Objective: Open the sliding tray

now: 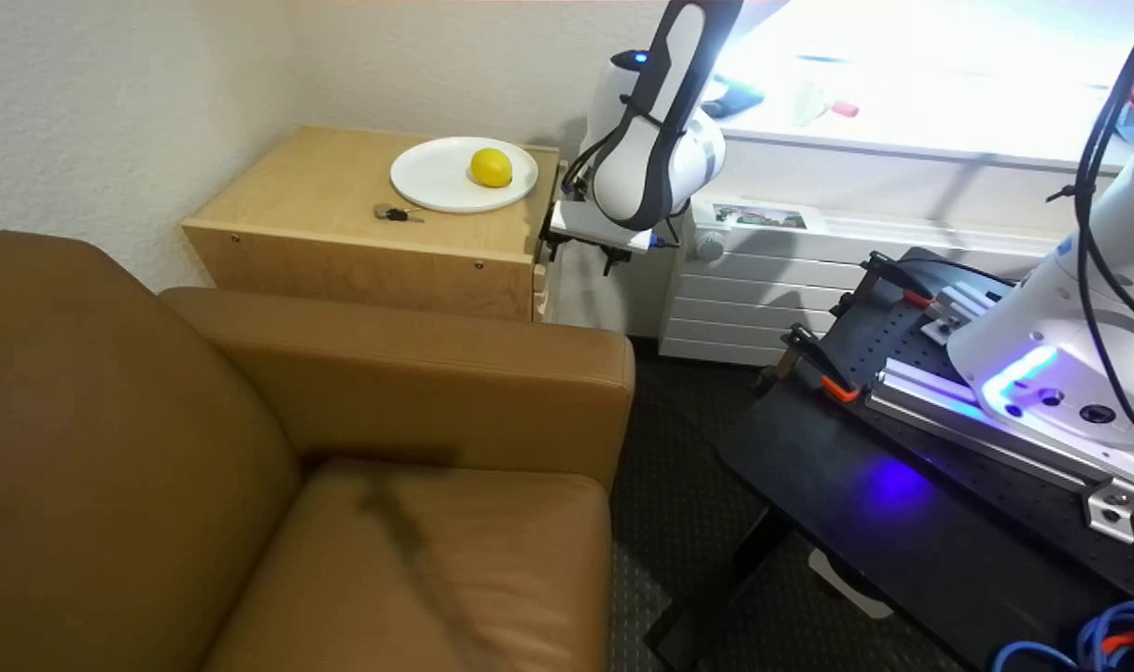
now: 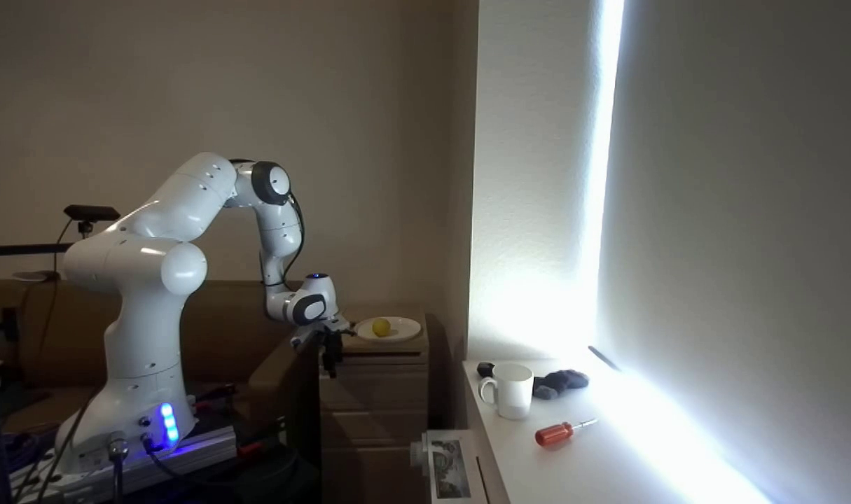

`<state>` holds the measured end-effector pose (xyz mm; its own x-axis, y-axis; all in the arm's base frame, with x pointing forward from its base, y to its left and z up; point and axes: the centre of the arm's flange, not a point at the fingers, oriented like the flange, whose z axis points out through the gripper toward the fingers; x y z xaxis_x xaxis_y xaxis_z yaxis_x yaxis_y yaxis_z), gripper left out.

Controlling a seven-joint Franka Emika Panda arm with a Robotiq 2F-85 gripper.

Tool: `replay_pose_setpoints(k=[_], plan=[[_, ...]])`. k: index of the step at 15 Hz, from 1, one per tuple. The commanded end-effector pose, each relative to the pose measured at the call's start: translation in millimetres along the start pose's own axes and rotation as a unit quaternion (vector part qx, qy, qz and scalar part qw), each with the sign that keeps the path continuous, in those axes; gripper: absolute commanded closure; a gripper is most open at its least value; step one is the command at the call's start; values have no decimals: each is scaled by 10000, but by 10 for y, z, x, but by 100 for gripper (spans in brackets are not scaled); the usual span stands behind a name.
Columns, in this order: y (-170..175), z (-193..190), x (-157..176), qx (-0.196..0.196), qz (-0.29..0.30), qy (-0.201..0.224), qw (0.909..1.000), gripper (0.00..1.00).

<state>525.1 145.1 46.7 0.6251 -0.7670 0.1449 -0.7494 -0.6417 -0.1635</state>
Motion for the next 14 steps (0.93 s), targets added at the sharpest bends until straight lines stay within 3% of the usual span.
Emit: replay_pose_setpoints(k=[1, 8, 9, 14], plan=[[10, -159, -31, 44, -99, 77, 9999, 0], [-25, -503, 70, 80, 17, -168, 9998, 0], [-101, -302, 42, 148, 57, 13, 9999, 0], [-138, -266, 43, 90, 106, -28, 9999, 0]])
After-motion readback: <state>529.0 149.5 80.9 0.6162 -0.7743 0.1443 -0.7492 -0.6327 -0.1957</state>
